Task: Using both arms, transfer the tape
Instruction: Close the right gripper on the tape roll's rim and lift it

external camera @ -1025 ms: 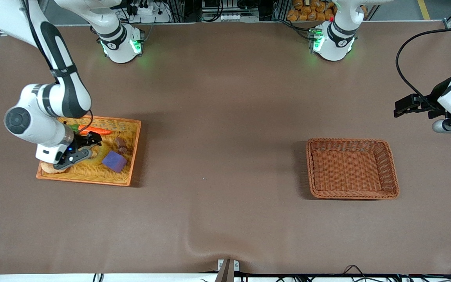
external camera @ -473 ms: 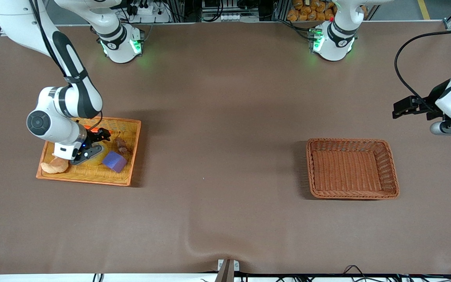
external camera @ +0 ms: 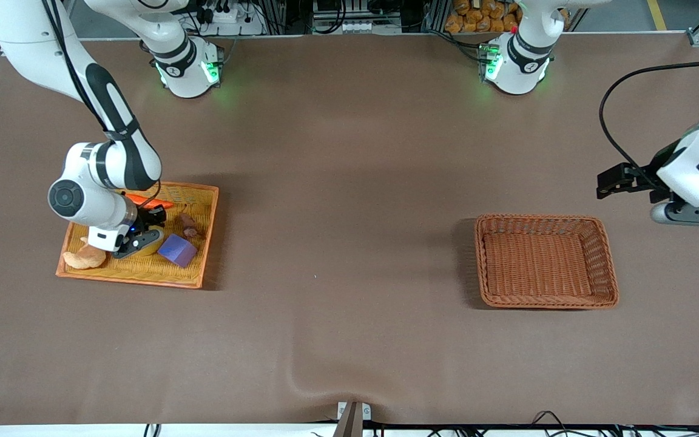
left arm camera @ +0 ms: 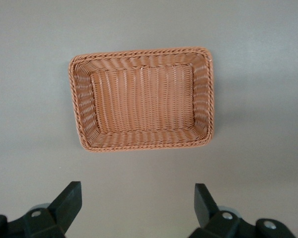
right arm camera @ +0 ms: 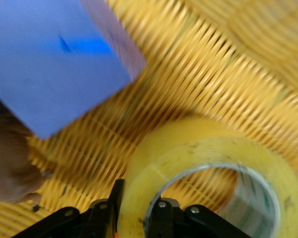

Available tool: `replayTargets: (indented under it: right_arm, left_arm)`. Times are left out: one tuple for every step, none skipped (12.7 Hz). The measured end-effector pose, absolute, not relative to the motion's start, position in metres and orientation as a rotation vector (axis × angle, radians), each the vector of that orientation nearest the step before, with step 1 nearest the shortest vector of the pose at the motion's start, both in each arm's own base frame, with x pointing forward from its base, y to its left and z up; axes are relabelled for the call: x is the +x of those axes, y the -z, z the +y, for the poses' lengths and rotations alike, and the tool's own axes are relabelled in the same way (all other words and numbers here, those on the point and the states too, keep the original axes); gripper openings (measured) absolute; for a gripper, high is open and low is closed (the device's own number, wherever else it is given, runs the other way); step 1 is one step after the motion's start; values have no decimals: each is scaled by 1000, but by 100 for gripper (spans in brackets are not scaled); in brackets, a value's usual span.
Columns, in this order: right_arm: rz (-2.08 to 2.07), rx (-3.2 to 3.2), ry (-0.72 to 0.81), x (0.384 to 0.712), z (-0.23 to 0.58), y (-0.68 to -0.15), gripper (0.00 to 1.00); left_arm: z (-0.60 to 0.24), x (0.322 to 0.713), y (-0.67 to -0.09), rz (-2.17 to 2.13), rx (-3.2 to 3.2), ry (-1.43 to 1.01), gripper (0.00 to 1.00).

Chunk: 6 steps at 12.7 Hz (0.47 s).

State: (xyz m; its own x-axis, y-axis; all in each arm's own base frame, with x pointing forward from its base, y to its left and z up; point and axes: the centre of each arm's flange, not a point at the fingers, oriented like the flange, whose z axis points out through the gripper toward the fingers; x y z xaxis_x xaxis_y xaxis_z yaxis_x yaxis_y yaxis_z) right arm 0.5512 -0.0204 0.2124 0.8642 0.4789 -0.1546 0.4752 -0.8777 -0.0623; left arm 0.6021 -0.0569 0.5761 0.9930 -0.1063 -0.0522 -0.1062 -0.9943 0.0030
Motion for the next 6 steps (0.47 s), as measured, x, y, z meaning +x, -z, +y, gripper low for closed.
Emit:
replayTargets:
  right_arm:
    - [-761,-3008,-267,563,-18,-244,23]
    - [-756,-3002,-278,577,-11,-287,23]
    - [-753,-3000,-279,590,1,-334,23]
    - [-738,-3009,-269,598,20,-377,23]
    - [-718,-3021,-259,603,46,-409,22]
    - [-706,-3034,-243,605,79,-430,22]
  left_arm:
    - [-60,602,-577,-176,3136,78,100]
    - [-61,602,-578,-178,3137,75,100]
    - [-60,602,-578,-177,3137,74,100]
    - [-60,602,-578,-176,3137,74,100]
    - [-60,602,-578,-176,3137,74,100]
    - [-60,602,-578,-176,3137,74,100]
